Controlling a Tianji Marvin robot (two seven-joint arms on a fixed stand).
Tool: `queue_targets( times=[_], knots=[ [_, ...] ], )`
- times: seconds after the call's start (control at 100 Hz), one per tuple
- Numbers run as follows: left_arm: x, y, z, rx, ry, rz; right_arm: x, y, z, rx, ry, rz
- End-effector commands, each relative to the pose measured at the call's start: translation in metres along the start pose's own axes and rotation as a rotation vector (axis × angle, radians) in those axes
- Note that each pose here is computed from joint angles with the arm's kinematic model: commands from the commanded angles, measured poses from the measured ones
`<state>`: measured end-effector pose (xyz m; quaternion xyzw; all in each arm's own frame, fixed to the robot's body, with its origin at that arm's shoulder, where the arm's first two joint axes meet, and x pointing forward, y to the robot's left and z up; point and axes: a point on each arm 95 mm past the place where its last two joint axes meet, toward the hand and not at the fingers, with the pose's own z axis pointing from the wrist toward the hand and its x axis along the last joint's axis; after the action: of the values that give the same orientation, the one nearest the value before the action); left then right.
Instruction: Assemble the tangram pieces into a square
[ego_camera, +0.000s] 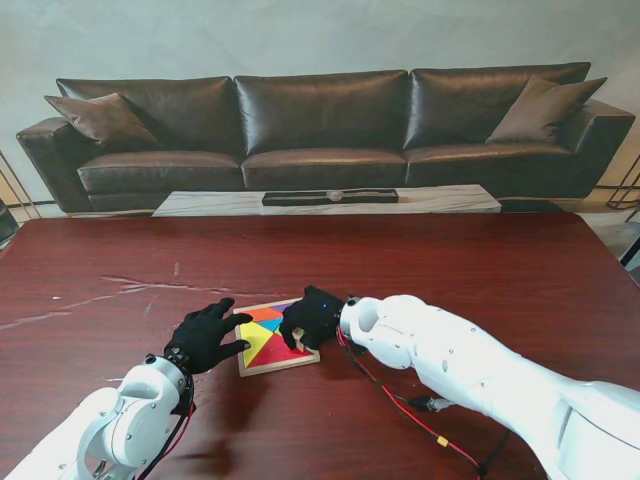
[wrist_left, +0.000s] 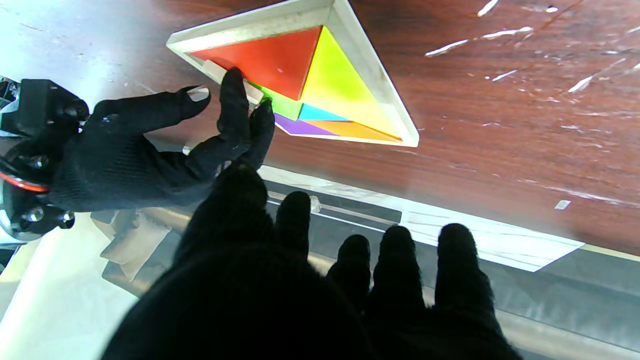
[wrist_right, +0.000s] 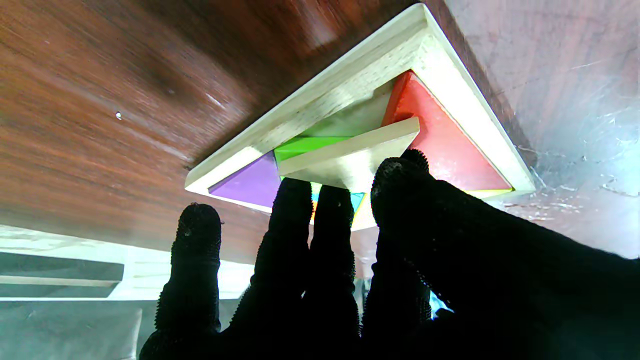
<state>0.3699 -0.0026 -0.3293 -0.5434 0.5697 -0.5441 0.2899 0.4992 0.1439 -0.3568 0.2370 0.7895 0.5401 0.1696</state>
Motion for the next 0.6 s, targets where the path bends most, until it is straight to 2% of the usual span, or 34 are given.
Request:
queue_targets(
  times=[0.0, 0.59],
  knots=[
    [0.0010, -0.0001, 0.0001, -0.001, 0.002, -0.003, 0.0004, -0.0030, -0.0021, 0.010, 0.003, -0.005],
    [0.0004, 0.0004, 0.0002, -0.001, -0.001, -0.002, 0.0009, -0.0056, -0.0089, 0.016, 0.015, 0.001]
  ],
)
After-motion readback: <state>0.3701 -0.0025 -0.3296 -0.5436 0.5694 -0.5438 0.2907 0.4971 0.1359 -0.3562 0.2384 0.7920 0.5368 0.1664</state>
